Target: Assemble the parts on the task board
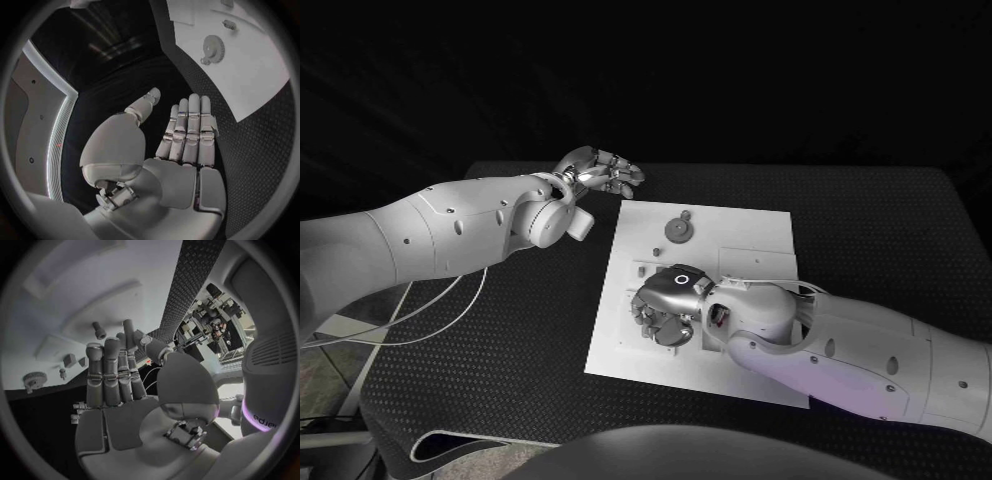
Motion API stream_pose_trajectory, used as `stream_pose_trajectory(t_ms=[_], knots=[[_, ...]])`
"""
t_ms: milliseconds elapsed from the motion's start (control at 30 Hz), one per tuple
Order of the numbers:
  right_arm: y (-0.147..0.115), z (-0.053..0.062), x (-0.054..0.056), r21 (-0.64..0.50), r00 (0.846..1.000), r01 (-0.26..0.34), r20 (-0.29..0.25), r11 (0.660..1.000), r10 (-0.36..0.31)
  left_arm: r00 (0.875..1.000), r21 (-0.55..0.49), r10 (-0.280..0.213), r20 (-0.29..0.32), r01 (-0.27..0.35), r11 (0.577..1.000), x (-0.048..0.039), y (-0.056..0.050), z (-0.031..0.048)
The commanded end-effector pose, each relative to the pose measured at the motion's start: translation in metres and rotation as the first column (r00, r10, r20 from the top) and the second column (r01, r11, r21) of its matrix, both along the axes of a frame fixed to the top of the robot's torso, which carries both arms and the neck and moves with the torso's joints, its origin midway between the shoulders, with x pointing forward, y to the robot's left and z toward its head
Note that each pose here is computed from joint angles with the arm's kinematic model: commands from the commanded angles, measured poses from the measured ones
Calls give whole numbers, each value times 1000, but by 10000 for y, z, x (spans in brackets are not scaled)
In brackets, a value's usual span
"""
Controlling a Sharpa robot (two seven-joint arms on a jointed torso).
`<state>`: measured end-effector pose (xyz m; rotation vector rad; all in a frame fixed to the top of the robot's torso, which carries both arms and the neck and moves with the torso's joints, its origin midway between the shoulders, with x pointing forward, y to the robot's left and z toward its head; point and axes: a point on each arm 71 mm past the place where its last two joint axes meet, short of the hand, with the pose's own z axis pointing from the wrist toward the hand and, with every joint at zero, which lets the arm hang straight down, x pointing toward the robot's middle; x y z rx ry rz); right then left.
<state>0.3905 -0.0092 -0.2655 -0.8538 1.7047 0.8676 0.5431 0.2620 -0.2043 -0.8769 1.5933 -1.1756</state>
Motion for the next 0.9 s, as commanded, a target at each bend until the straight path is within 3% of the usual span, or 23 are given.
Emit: stream_pose_trajectory(t_ms=[33,500,900], knots=[[-16,-16,8,-16,1000,3,13,1000,-2,1000,-6,-20,9,20,1000,-1,-27,16],[-33,-26,39,-17,999,12,29,1000,-12,1000,-7,-22,8,22,1000,-3,-31,16],[-19,-118,-28,-45,1000,-14,-3,999,14,1000,-7,-22,8,22,1000,-3,-36,15]])
